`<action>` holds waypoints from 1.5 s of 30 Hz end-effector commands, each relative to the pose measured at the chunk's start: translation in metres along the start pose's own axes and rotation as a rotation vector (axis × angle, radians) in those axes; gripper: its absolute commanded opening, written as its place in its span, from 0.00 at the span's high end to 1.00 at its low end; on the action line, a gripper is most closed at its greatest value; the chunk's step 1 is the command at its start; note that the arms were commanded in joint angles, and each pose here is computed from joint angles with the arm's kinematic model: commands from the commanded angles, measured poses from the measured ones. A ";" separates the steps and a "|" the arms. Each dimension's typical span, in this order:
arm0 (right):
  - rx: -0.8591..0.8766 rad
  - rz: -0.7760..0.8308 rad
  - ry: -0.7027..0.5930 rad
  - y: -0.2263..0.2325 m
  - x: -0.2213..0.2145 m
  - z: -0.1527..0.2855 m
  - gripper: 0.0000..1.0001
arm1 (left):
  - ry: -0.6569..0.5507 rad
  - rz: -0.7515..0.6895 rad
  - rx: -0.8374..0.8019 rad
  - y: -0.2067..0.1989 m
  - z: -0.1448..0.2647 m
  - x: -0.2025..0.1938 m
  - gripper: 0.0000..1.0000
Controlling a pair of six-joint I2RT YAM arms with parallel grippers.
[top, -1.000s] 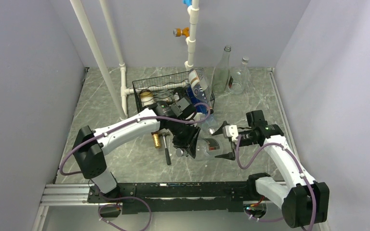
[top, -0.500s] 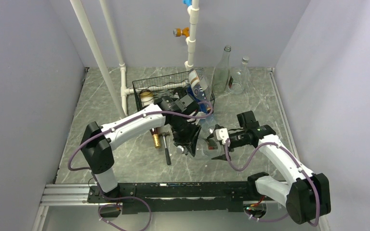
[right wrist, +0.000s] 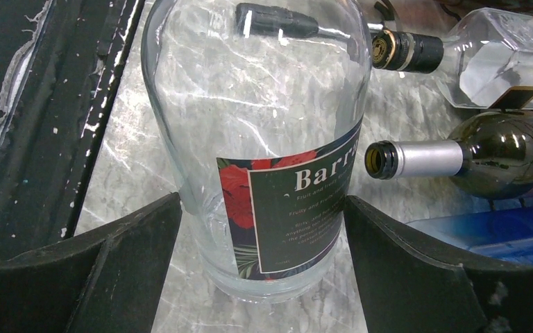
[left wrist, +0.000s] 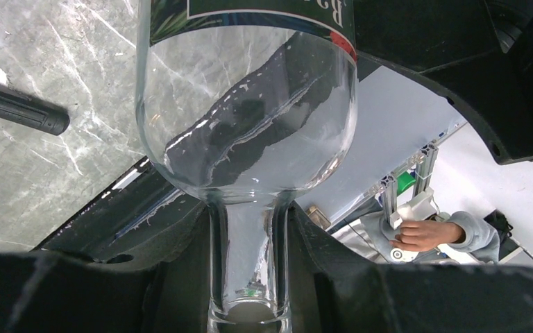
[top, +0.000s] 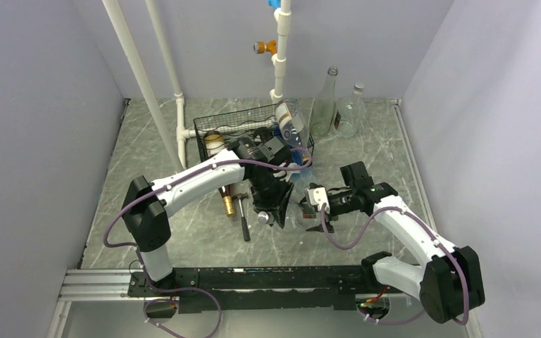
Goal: Take the wine bottle off the wine rack
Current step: Place the wine bottle at the center of the board.
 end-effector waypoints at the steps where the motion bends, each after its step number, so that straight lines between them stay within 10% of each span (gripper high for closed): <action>1: 0.019 0.004 -0.006 0.000 -0.001 -0.008 0.12 | -0.094 -0.126 -0.189 -0.034 0.026 0.011 0.83; 28: 0.078 -0.034 0.019 0.005 -0.010 -0.022 0.12 | -0.062 -0.085 -0.248 -0.023 0.016 0.016 0.39; 45: 0.070 -0.054 0.029 0.004 -0.014 -0.019 0.09 | -0.107 -0.136 -0.324 -0.020 0.024 0.006 0.32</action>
Point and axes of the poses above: each gripper's point midway between its finger pads, its own z axis back along the fingers, its own y axis along the line the jaws close on, x = y × z, the point moved 6 cm from there along z, back along the fingers, and after that the axes turned 3 degrees about z, right-handed, at the moved point
